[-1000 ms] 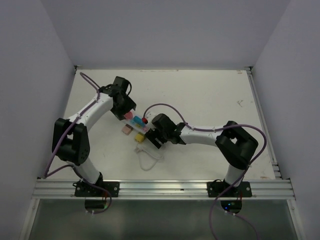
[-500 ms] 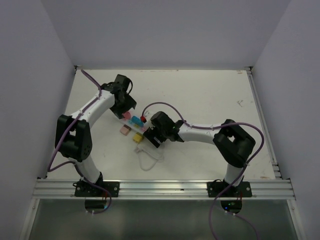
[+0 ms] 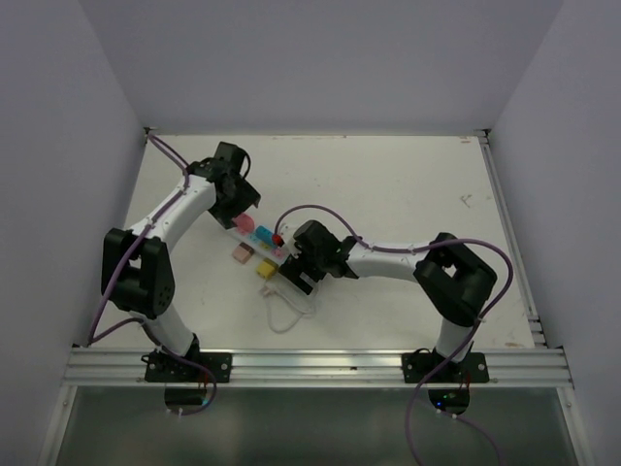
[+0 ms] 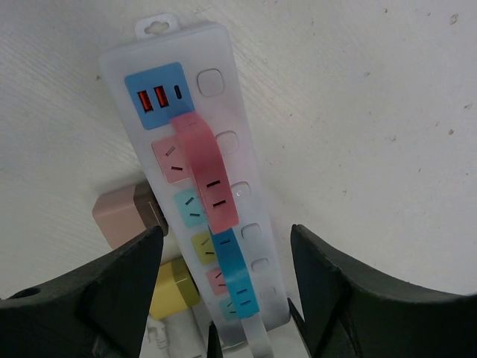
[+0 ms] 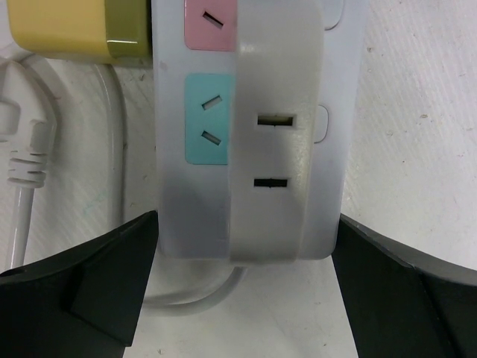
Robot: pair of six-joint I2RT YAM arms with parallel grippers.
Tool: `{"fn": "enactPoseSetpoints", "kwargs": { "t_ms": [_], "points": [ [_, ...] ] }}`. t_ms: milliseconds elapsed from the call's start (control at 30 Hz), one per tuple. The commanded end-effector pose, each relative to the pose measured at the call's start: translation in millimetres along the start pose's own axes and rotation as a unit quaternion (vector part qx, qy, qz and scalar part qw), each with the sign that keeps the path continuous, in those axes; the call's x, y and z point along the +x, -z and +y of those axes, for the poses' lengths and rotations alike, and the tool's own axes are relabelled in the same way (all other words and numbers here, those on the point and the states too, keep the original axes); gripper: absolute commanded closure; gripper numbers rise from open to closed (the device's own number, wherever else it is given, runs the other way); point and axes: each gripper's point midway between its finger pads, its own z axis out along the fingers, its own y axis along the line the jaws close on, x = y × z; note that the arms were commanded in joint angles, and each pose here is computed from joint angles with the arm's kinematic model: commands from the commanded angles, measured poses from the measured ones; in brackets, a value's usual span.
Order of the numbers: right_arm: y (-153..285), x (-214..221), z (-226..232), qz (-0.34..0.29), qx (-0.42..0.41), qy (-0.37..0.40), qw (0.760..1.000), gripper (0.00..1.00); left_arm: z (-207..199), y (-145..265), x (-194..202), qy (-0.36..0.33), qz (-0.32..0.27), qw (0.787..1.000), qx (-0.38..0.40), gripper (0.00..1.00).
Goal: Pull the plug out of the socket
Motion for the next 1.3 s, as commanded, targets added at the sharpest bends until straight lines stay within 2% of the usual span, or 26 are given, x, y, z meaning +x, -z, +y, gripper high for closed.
{"fn": "enactPoseSetpoints", "kwargs": {
  "t_ms": [0,567,967,1067,1167,1200,1267],
  "points": [
    [9.3,-8.2,0.9,-0.022,-0.003,0.015,1.0,0.01,-6.0,11.2,-10.6,0.0,-0.019,1.0,0.024,0.26],
    [12.2,-34.8,-14.4,-0.077,0.028,0.007,0.997,0.01,-8.5,10.9,-9.8,-0.003,-0.017,0.999,0.03,0.25],
    [6.1,-43.6,-10.0,-0.087,0.016,0.011,0.996,0.02,-7.8,9.5,-9.9,-0.005,-0.017,0.999,0.028,0.25],
    [1.6,-40.1,-9.9,-0.08,0.016,0.012,0.997,0.06,-5.9,7.5,-10.1,-0.005,-0.018,1.0,0.024,0.25],
    [-4.0,-32.2,-9.6,-0.073,0.016,0.012,0.997,0.18,-4.1,5.4,-9.0,-0.006,-0.016,1.0,0.02,0.25],
    [-6.3,-28.5,-9.1,-0.068,0.015,0.012,0.997,0.27,-3.8,5.3,-9.5,-0.006,-0.018,1.0,0.019,0.25],
    [-10.0,-19.7,-8.4,-0.058,0.015,0.013,0.998,0.37,-2.4,2.7,-8.9,-0.005,-0.016,1.0,0.016,0.26]
  ]
}}
